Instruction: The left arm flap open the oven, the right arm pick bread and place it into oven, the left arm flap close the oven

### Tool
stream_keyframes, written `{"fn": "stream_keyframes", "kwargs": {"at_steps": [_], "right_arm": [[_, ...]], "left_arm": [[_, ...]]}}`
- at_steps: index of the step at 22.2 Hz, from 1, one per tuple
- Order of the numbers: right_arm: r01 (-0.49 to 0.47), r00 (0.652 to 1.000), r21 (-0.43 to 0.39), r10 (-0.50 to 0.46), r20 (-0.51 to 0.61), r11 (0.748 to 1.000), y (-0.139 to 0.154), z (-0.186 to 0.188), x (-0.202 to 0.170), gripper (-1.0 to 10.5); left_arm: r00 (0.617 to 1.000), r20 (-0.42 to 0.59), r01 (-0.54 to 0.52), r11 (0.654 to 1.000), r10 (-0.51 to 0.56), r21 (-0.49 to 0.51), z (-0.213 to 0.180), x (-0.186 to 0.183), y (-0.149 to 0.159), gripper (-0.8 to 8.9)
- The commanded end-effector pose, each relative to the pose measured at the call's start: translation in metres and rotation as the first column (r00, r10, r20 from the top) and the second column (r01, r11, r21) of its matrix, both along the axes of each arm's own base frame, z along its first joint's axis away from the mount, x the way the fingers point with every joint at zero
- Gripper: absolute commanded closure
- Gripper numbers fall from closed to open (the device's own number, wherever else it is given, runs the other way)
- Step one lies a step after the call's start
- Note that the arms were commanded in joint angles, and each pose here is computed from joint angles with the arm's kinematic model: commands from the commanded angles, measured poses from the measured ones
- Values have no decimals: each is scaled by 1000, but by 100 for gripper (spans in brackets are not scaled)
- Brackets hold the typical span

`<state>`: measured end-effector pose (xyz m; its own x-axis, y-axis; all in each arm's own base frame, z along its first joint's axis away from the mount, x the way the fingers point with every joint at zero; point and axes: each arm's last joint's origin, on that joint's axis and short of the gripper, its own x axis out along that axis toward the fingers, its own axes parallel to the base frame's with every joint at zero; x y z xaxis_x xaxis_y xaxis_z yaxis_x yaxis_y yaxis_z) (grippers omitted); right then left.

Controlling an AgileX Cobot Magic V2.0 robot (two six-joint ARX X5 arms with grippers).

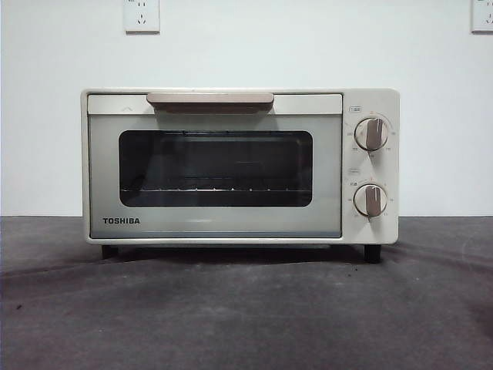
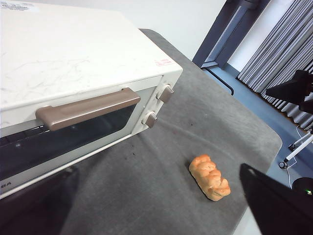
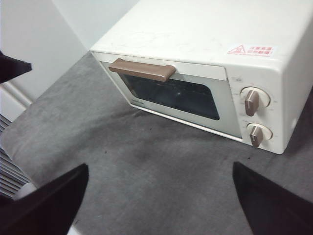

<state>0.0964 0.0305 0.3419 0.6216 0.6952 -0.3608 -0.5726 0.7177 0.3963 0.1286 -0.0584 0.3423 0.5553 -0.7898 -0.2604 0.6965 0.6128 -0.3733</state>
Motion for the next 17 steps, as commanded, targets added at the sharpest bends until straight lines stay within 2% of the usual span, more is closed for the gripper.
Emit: {"fn": "stream_keyframes", "kwargs": {"at_steps": [1, 3, 5, 9, 11, 13, 17], "right_arm": [[11, 1000, 27, -11, -25, 1000, 1, 4, 0, 456], [57, 995, 13, -55, -84, 998, 1, -1, 3, 456], [126, 976, -45, -132, -170, 991, 0, -9, 7, 456], [207, 888, -212, -274, -370, 955, 0, -31, 22, 456], [213, 833, -296, -332, -443, 931, 0, -41, 32, 456], [201, 795, -347, -360, -488, 916, 2, -49, 42, 456], [165, 749, -402, -380, -543, 901, 8, -63, 58, 456]], "left_arm": [[1000, 23, 4, 1000, -4, -3, 5, 0, -1, 250], [1000, 24, 4, 1000, -4, -3, 5, 0, -1, 250], [1000, 28, 4, 1000, -4, -5, 6, 0, -1, 250], [999, 48, 5, 1000, -4, -11, 7, 1, -1, 251], [998, 56, 5, 1000, -4, -13, 8, 1, -1, 251], [998, 57, 5, 1000, -4, -14, 8, 1, -1, 251], [998, 56, 5, 1000, -4, -14, 8, 1, -1, 251]]}}
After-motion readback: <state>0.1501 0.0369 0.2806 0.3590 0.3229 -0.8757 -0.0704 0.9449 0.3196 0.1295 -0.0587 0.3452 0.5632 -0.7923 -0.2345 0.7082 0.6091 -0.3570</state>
